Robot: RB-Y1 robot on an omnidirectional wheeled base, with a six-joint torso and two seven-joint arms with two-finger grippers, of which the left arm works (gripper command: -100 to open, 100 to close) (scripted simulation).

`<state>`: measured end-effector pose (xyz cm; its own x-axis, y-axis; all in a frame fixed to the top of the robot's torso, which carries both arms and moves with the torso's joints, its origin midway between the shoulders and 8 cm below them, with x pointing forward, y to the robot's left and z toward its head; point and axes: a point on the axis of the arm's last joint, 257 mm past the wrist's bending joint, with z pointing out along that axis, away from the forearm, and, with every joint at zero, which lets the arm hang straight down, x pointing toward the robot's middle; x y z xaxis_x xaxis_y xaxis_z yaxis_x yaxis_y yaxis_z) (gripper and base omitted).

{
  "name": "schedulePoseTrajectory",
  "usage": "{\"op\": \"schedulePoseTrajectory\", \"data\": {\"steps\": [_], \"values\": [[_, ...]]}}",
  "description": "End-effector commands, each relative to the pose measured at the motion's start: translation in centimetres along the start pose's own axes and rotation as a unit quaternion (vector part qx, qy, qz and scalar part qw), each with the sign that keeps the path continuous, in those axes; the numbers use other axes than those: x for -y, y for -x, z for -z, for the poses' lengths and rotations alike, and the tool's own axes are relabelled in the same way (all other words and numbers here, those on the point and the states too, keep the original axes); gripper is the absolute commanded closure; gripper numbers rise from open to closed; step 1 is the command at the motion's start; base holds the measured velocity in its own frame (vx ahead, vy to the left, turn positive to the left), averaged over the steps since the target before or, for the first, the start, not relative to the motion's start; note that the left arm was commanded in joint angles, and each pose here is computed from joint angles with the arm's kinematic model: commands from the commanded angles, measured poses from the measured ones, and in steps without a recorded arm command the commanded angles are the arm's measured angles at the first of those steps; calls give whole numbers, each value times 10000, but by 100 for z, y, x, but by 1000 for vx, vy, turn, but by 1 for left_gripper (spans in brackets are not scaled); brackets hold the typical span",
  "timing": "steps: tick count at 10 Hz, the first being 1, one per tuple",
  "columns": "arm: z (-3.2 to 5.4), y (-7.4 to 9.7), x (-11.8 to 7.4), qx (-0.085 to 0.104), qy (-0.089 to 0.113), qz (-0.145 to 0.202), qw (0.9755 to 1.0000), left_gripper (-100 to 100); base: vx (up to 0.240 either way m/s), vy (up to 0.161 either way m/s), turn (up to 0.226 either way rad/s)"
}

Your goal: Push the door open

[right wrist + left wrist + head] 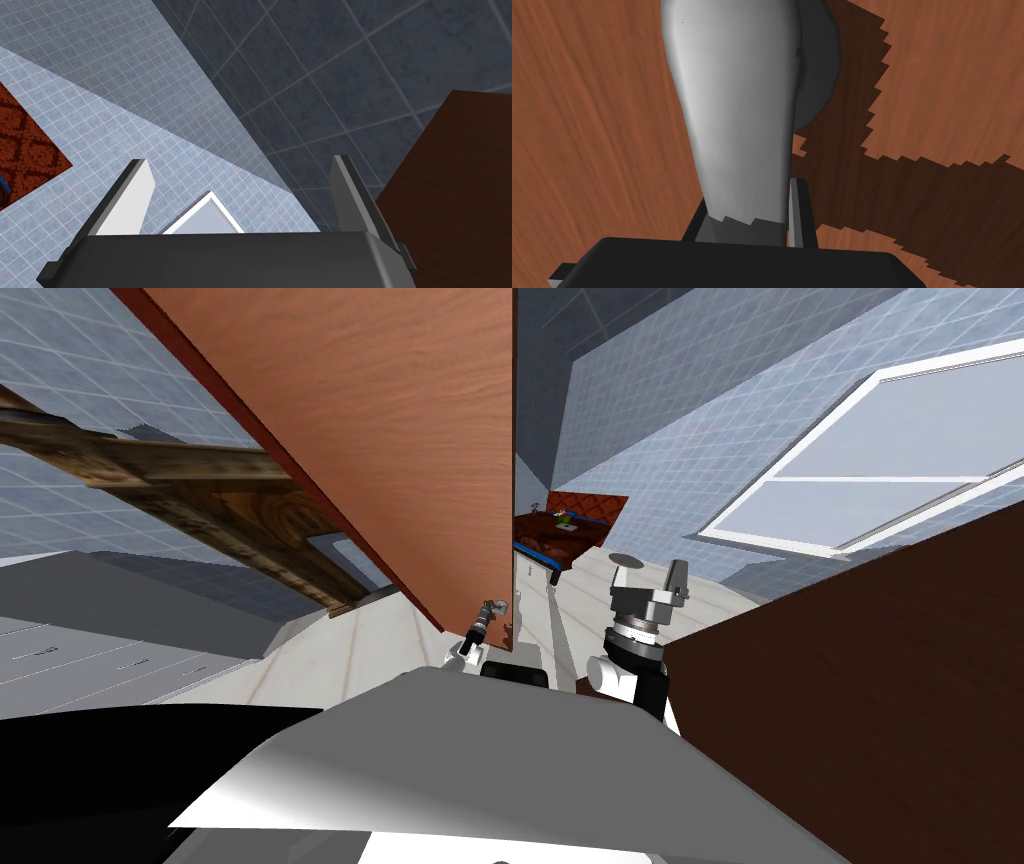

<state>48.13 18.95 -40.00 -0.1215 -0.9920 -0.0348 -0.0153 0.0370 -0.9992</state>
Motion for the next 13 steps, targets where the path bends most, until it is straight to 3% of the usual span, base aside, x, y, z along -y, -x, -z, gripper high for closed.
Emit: {"op": "schedulePoseTrajectory", "data": {"steps": [1, 2, 4, 6, 8, 9, 12, 13], "values": [[-31, 157, 81, 94, -86, -76, 9999, 100, 157, -20, 17], [-26, 276, 86, 201, -90, -137, 9997, 100, 195, -34, 92], [-26, 276, 86, 201, -90, -137, 9997, 100, 118, -32, 20], [-17, 442, 97, 379, -97, -208, 9990, 100, 167, -34, 112], [-15, 467, 98, 410, -99, -216, 9989, 100, 142, -75, 54], [-8, 555, 105, 534, -104, -238, 9982, 100, 177, -80, 99], [-8, 555, 105, 534, -104, -238, 9982, 100, 87, -27, 23], [0, 622, 109, 656, -108, -240, 9975, 100, 114, -48, 127]]}}
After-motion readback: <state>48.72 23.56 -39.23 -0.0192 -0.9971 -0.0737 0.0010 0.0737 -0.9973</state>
